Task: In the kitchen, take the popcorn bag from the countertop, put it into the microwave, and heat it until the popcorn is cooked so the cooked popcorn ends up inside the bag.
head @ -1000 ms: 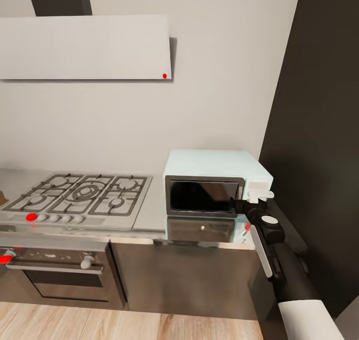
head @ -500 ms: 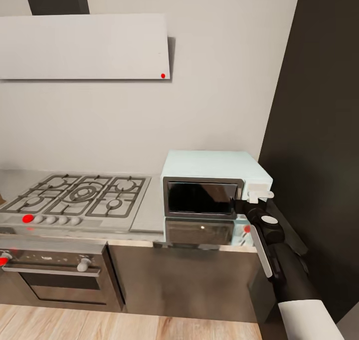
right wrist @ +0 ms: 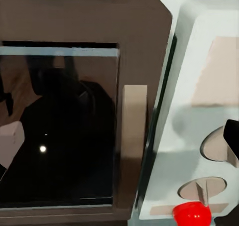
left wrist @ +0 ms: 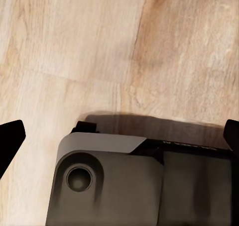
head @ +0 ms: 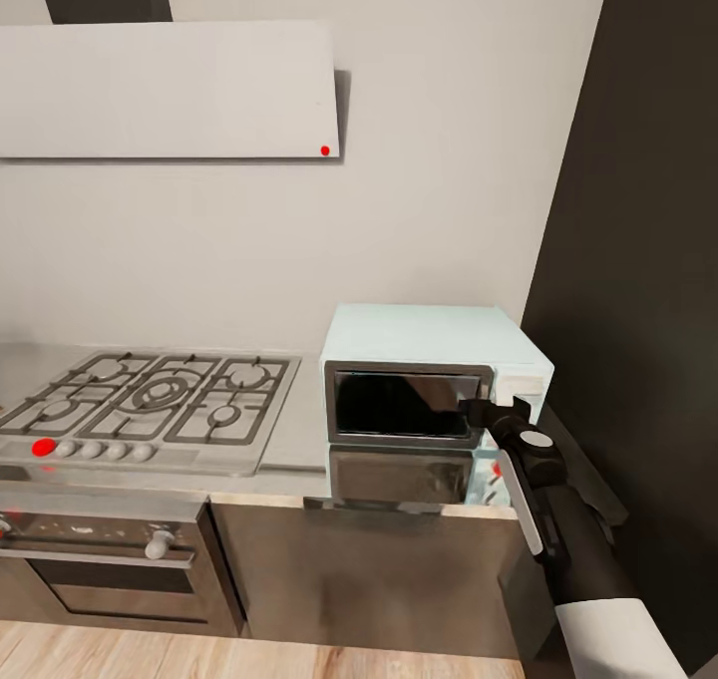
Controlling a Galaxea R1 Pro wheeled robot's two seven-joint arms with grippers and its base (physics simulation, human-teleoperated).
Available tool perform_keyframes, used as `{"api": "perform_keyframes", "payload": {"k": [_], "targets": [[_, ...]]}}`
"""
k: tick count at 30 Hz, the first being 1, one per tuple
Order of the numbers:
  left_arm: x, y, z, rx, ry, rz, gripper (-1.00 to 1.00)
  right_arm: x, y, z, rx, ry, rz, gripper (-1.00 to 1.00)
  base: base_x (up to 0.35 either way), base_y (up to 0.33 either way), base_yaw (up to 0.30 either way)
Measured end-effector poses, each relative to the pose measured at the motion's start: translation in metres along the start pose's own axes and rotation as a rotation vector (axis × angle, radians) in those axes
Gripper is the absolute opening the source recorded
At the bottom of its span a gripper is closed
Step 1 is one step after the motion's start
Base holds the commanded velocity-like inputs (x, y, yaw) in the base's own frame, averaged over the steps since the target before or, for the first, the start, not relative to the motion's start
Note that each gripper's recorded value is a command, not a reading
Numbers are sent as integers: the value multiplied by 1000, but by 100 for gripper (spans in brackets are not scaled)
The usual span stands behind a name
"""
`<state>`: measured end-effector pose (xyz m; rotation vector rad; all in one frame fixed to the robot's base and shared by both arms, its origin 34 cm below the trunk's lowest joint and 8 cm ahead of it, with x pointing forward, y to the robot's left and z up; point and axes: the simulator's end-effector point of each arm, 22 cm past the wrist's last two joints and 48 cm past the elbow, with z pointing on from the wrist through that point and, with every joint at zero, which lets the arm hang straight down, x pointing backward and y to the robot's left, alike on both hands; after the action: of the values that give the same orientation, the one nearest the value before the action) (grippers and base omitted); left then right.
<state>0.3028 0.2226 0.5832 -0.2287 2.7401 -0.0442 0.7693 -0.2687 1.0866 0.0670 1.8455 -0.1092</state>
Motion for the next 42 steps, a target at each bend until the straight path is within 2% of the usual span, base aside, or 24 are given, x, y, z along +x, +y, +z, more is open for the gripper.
{"api": "perform_keyframes", "payload": {"k": [19,23,29,35,42], "targets": [[0,1,0,-1,0,-1,100,1,0,0,0,2,-2,100,19,0,0],[0,1,0,-2,0,0,100,27,0,8,2,47,-6,100,0,0,0],[0,1,0,-1,0,1,100,44,-1,16,7,45,-7,100,0,0,0],[1,1,0,-2,1,0,100,43,-3,15,11,1,2,100,0,0,0],[0,1,-1,-1,-2,0,100,44,-4,11,13,-7,9,100,51,0,0]]}}
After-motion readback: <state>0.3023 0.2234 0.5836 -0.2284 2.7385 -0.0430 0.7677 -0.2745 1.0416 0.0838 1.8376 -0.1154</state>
